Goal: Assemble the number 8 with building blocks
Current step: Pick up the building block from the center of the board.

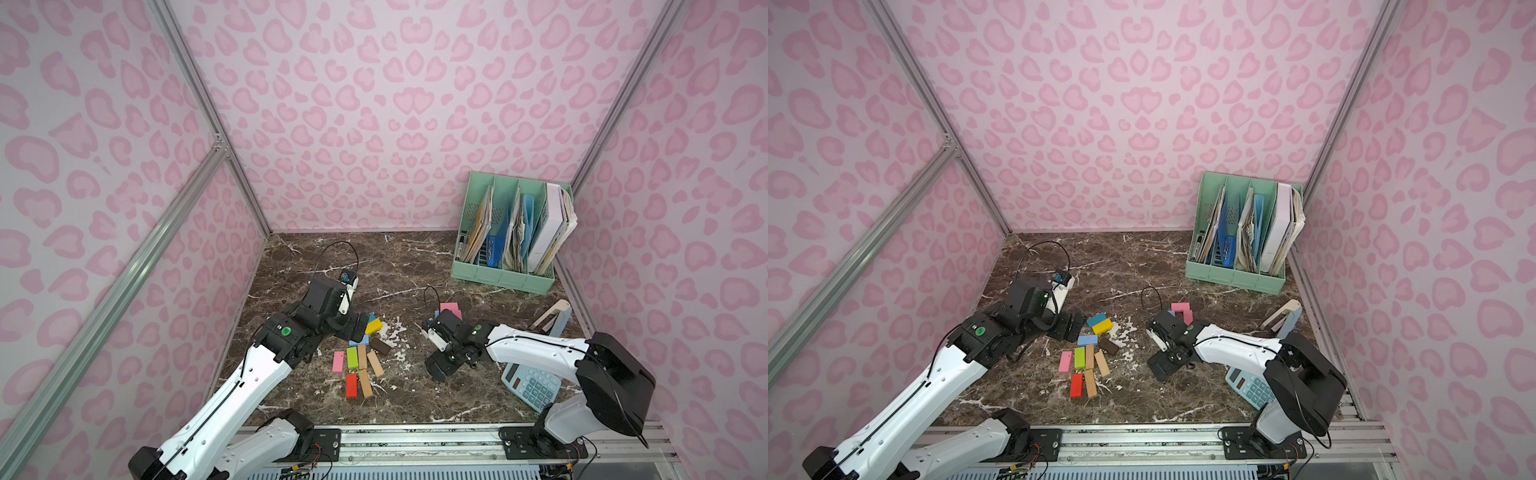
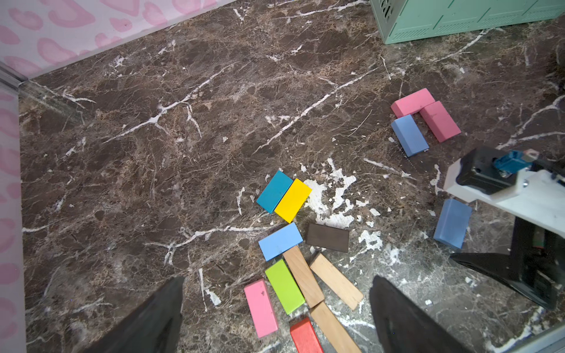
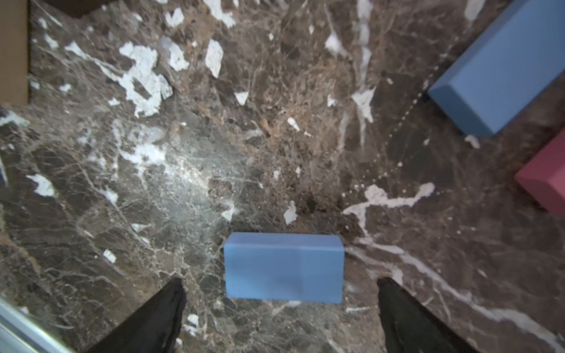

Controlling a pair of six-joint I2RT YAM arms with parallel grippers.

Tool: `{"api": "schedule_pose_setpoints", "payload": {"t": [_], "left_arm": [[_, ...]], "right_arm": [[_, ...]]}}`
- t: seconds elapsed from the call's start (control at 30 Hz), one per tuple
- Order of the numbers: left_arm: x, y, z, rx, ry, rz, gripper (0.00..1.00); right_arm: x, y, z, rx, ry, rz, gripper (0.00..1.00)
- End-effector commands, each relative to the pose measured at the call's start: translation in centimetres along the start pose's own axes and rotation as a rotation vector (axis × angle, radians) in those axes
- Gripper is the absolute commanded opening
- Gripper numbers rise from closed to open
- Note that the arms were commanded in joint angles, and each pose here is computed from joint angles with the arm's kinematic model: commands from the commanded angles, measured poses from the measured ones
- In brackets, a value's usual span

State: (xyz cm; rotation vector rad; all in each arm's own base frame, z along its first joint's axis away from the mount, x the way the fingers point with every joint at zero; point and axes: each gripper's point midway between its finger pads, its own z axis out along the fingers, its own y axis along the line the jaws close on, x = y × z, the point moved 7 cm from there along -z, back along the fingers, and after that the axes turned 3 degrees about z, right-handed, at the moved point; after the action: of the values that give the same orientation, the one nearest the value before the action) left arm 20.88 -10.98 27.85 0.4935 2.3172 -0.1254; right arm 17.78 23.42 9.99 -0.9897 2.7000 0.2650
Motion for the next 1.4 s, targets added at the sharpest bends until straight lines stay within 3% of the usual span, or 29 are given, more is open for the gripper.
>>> {"api": "schedule_pose_setpoints", "payload": {"t": [0.0, 0.5, 0.77, 1.0, 1.37], "left_arm": [[-0.2, 0.0, -0.1, 0.002, -0.049, 0.007, 0.99], [0.8, 0.3, -0.4, -0.009, -0.029, -0.064, 0.98], [1.6, 0.6, -0.2, -0.041, -0.031, -0.106, 0.97], [2.0, 0.7, -0.1, -0.051, -0.028, -0.128, 0.96], [2.3, 0.7, -0.3, -0.042, -0.023, -0.133, 0.95]], "right_arm": [[0.0, -0.1, 0.2, 0.039, 0.018, 0.000, 0.98], [0.2, 0.0, 1.4, 0.096, 0.063, -0.020, 0.65], [0.5, -1.6, 1.6, 0.134, 0.049, 0.174, 0.50], [-0.6, -3.7, 2.0, 0.131, 0.013, 0.355, 0.48], [-2.4, -5.4, 2.6, 0.186, -0.013, 0.465, 0.49]]}}
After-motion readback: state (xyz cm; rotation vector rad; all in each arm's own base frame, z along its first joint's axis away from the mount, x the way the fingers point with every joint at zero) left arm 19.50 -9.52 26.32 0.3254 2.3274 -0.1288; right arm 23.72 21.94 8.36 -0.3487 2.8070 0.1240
